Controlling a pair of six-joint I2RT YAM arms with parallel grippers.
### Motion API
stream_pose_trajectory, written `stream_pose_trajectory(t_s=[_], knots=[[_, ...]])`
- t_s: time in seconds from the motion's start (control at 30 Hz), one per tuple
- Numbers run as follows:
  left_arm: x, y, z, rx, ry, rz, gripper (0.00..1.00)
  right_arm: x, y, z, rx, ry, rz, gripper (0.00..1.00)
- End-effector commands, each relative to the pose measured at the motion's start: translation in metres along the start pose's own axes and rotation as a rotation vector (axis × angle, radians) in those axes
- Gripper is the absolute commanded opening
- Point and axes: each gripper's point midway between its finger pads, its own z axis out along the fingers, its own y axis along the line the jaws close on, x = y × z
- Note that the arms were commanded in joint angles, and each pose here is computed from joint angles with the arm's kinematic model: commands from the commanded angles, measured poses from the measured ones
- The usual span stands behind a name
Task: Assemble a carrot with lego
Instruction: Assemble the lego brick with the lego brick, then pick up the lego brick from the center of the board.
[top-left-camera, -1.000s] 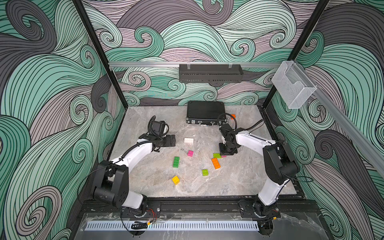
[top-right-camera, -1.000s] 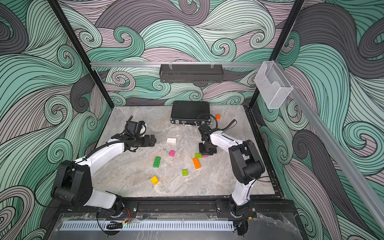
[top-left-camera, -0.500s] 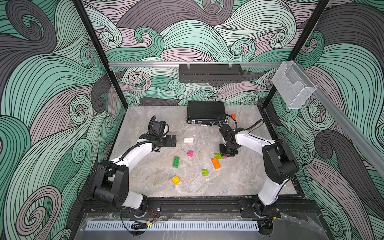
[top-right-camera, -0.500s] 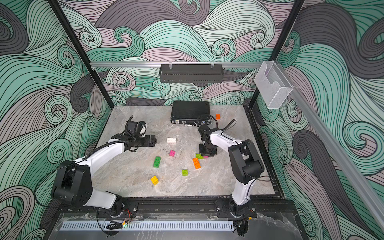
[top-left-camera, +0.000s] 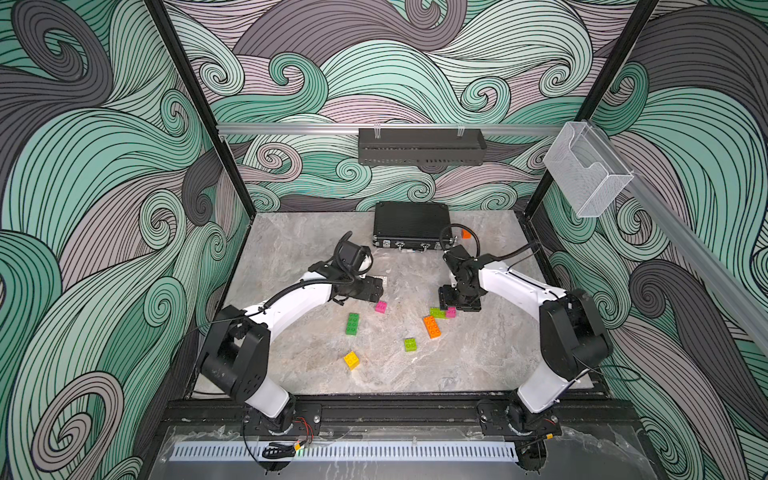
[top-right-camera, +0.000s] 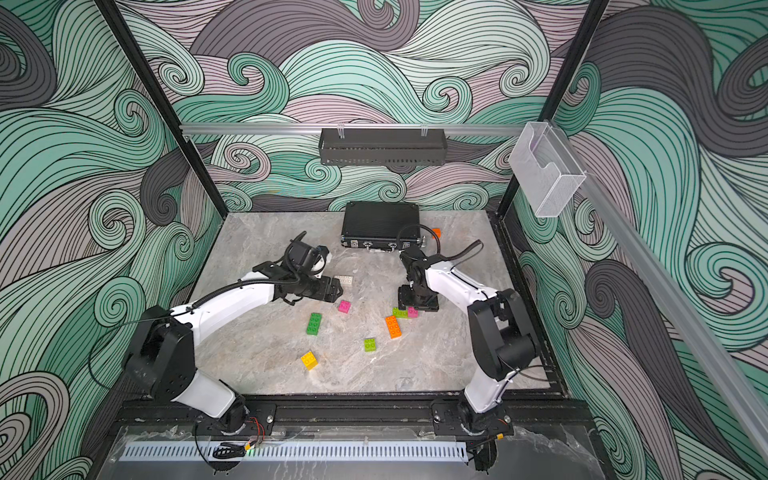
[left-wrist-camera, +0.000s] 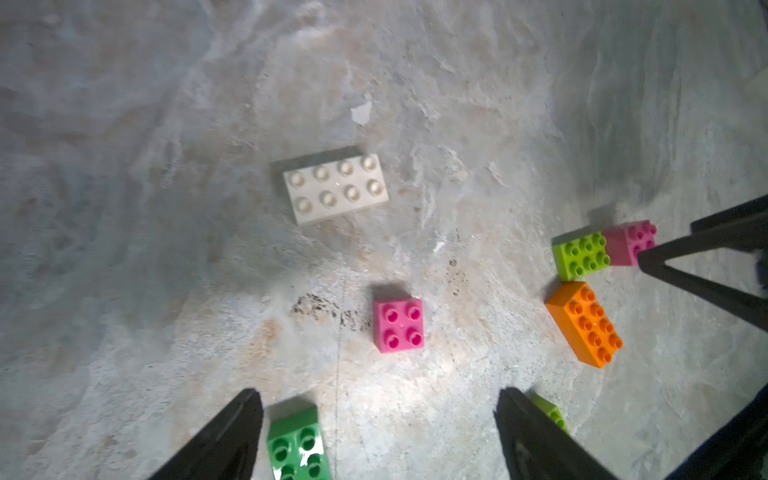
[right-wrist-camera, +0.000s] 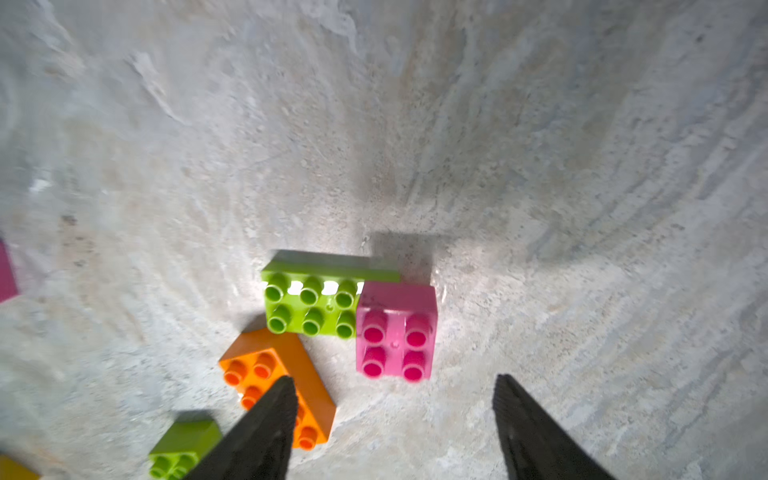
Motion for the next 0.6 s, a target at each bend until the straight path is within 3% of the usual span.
stream_pose_trajectory(t_s=[0.0,0.33,0.57], knots=[[0.021,-0.004,0.014,-0.059,0.132,-0.012,0.83,0.011,-0.009,-0.009,-0.021,0.006,0.041,0.83],[0.041,-0.01,0.049,-0.106,0.272,0.043,0.75,0.025,-0.033,-0.015,-0.063,-0.007,0.107,0.88],[0.04,-0.01,0.062,-0.155,0.261,0.06,0.71,0.024,-0.032,-0.008,-0.093,-0.005,0.129,0.93]])
